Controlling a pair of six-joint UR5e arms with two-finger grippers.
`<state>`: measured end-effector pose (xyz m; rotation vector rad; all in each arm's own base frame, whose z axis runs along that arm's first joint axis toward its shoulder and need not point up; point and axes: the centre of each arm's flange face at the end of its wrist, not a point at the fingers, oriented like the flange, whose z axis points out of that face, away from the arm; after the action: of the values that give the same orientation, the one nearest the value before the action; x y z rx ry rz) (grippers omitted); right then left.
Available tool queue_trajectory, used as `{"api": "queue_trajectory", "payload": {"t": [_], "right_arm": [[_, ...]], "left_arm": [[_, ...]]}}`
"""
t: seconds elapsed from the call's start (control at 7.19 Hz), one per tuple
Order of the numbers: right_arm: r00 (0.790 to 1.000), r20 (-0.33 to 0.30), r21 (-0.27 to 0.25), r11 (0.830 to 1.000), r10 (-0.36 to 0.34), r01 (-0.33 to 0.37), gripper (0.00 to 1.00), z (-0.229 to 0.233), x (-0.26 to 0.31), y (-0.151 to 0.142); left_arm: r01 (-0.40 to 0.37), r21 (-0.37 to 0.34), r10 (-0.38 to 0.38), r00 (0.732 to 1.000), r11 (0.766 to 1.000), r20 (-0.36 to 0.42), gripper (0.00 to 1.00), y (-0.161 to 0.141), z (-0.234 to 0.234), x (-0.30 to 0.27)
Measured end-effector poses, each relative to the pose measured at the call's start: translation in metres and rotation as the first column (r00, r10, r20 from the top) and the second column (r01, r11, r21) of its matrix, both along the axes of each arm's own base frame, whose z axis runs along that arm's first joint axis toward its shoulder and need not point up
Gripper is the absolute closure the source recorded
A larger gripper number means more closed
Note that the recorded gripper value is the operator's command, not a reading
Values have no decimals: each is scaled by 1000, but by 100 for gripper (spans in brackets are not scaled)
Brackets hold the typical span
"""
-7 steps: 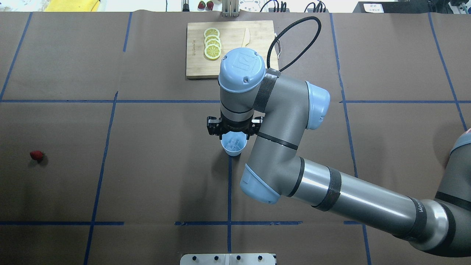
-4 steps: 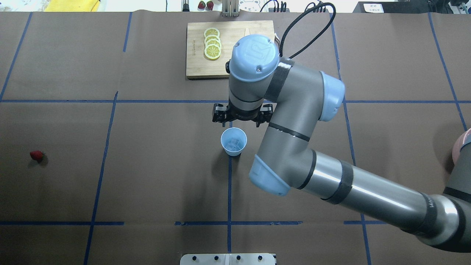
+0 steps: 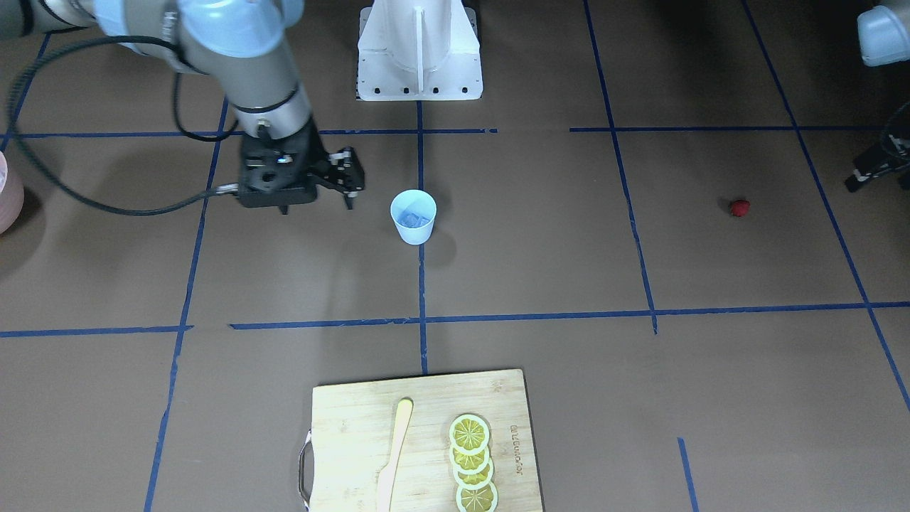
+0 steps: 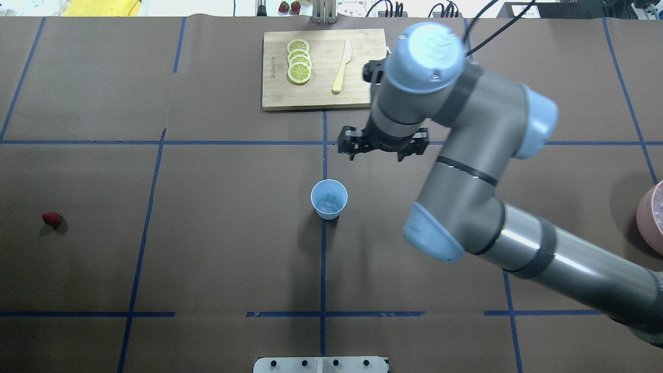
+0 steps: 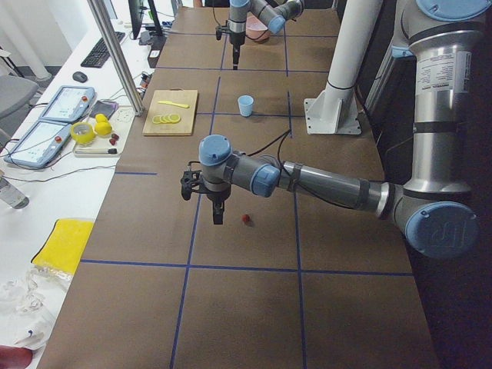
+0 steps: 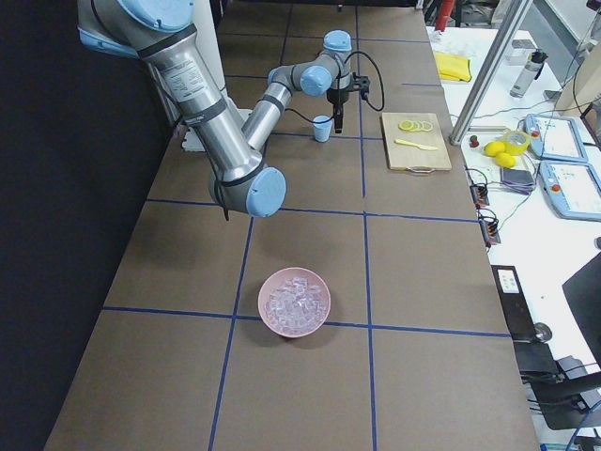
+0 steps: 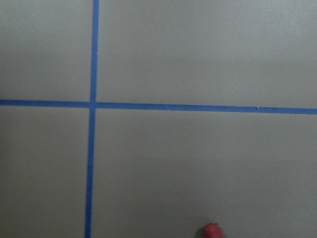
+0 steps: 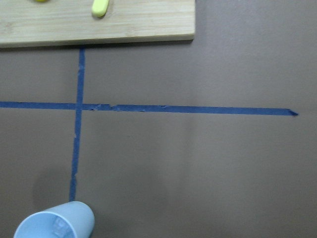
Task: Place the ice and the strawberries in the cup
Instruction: 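Raise the right gripper and withdraw it away from the cup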
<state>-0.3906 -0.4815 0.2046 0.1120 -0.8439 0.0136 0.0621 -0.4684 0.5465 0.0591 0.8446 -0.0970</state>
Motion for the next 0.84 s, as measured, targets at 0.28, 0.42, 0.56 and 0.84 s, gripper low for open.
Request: {"api": "queue_trajectory", "payload": {"t": [0.28,0.42,0.56,0.84], "right_arm": [[1000,-11,43,999,-25,25,1,34,62,-10],[999,-20,59,997,-41,42,1,51,89,-13],[998,-19,66,996,-58,59,1,67,114,-17],[996,-38,91,992,-86,90,1,97,154,-25]], "left_arm": [[38,3,-38,998,999,45,0,21,9,51],[47,2,-47,997,999,66,0,28,13,70],[57,3,-57,996,998,71,0,36,17,85],[77,1,-77,994,997,79,0,50,23,121]]}}
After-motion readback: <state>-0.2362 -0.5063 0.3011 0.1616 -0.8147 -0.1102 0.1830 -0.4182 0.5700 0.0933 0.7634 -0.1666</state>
